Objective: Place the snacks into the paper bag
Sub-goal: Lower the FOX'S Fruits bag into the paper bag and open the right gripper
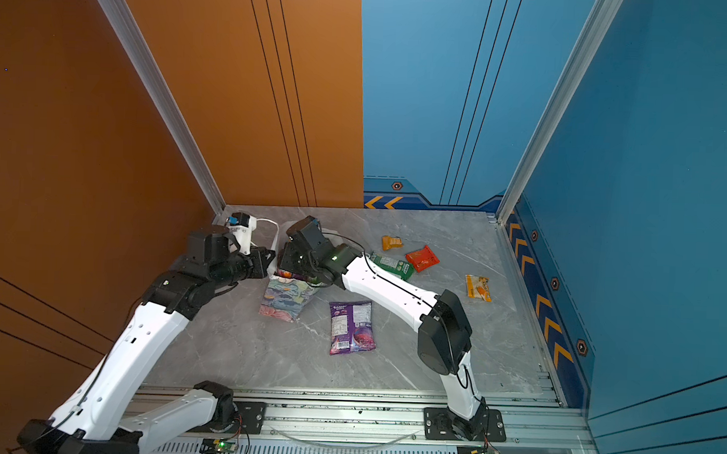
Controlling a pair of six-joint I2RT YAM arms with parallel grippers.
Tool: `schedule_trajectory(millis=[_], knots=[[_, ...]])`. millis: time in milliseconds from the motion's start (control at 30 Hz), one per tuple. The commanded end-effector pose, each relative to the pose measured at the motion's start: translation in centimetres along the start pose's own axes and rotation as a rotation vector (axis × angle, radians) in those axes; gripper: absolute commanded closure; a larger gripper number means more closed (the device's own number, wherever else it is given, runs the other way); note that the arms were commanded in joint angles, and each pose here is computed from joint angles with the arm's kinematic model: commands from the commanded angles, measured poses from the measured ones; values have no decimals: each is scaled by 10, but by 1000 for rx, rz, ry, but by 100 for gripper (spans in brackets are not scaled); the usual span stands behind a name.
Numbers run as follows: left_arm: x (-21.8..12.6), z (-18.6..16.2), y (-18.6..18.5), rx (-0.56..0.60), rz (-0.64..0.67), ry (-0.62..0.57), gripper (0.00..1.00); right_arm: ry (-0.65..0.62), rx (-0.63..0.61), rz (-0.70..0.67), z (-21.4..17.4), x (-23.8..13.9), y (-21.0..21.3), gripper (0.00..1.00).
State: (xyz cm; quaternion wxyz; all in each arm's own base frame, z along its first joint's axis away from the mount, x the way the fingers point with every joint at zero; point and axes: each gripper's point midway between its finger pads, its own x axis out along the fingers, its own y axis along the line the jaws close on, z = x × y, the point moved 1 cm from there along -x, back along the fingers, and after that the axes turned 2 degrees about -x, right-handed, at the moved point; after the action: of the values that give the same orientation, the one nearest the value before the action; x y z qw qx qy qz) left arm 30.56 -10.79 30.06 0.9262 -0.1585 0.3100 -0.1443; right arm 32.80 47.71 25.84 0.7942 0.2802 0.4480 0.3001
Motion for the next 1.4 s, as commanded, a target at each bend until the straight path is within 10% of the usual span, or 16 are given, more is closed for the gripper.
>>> schedule_trajectory(millis=[0, 600, 1367], knots=[[-7, 9, -12, 30, -59, -46, 100, 12, -32, 60, 0, -3, 24, 100], [-6, 9, -11, 31, -54, -45, 100, 75, -38, 12, -16, 24, 6, 99], [-3, 10, 1, 5, -8, -50, 100, -39, -125, 37, 19, -38, 31, 55]])
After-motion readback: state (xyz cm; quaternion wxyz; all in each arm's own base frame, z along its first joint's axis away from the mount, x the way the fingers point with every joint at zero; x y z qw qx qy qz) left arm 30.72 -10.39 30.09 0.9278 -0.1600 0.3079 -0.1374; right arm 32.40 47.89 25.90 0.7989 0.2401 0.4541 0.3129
